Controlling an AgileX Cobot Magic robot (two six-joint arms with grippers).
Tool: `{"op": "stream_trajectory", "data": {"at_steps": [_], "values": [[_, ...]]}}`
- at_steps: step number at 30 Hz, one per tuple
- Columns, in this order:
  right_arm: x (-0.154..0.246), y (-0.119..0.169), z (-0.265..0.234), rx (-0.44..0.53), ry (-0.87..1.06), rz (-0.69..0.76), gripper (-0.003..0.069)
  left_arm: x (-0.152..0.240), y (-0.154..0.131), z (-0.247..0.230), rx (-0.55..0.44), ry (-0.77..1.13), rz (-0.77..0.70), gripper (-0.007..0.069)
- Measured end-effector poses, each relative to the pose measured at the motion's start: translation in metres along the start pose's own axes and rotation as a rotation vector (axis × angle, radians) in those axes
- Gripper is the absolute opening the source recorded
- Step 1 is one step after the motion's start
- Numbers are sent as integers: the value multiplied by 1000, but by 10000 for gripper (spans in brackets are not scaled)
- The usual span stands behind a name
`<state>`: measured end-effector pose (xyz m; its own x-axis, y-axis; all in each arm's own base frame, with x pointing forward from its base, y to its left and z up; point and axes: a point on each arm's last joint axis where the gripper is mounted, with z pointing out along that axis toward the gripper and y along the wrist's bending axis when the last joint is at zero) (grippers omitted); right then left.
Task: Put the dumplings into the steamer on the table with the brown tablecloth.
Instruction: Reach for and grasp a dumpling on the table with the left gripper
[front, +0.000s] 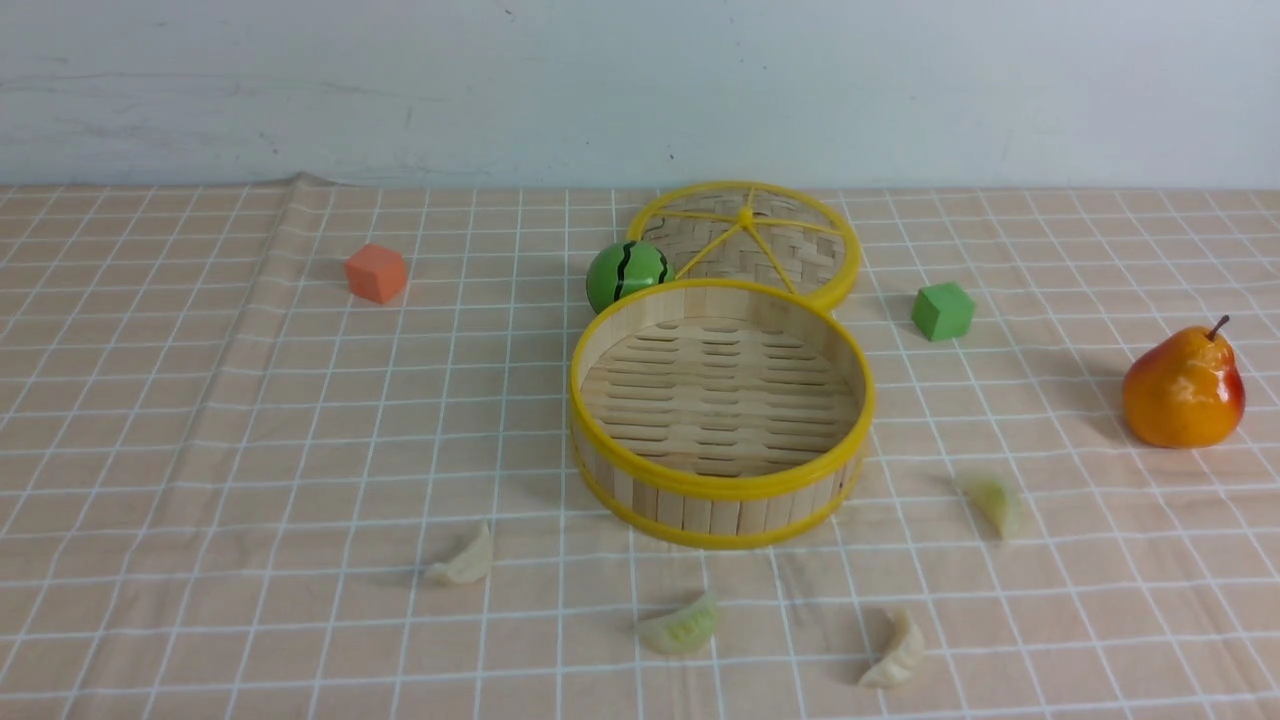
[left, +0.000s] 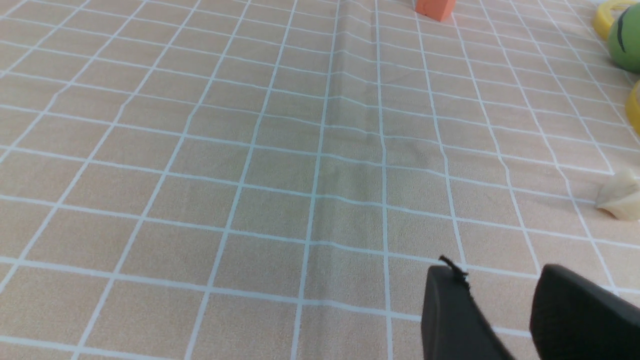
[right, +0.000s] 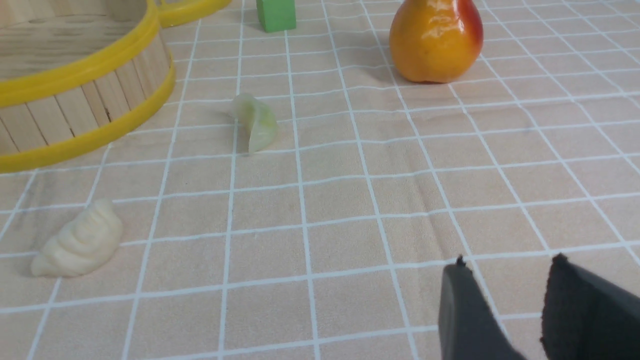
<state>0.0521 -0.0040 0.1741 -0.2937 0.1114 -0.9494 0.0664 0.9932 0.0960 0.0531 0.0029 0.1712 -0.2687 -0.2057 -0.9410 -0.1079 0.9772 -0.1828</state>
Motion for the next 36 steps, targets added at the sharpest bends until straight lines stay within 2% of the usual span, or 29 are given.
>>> {"op": "stream_trajectory", "data": {"at_steps": [11,15,17,19,21,22,23,24,26,29,33,34,36], "values": [[1,3,0,-32,8,79,240,0,0,0,0,1,0,238],[1,3,0,-35,8,86,240,0,-2,0,23,-3,-83,238],[0,4,0,-42,8,107,240,-2,-4,0,47,-12,-188,238],[1,6,0,-70,14,209,240,-3,-8,0,99,-17,-411,238],[1,11,-1,-121,34,429,240,-5,-13,-1,159,-5,-719,238],[1,16,-1,-170,64,630,240,-7,-16,-2,199,10,-920,238],[1,17,-1,-177,70,661,240,-7,-16,-2,206,13,-951,238],[1,22,-2,-223,111,875,240,-9,-19,-3,246,36,-1154,238],[1,26,-3,-268,152,1065,240,-11,-21,-3,275,50,-1289,238],[1,28,-3,-287,167,1127,240,-12,-21,-3,290,45,-1354,238],[0,27,-3,-283,141,1080,240,-14,-22,-4,307,48,-1406,238],[0,27,-3,-284,138,1071,240,-14,-22,-4,309,47,-1401,238],[-3,27,-4,-293,122,973,240,-25,-26,-10,343,34,-1286,238]]}}
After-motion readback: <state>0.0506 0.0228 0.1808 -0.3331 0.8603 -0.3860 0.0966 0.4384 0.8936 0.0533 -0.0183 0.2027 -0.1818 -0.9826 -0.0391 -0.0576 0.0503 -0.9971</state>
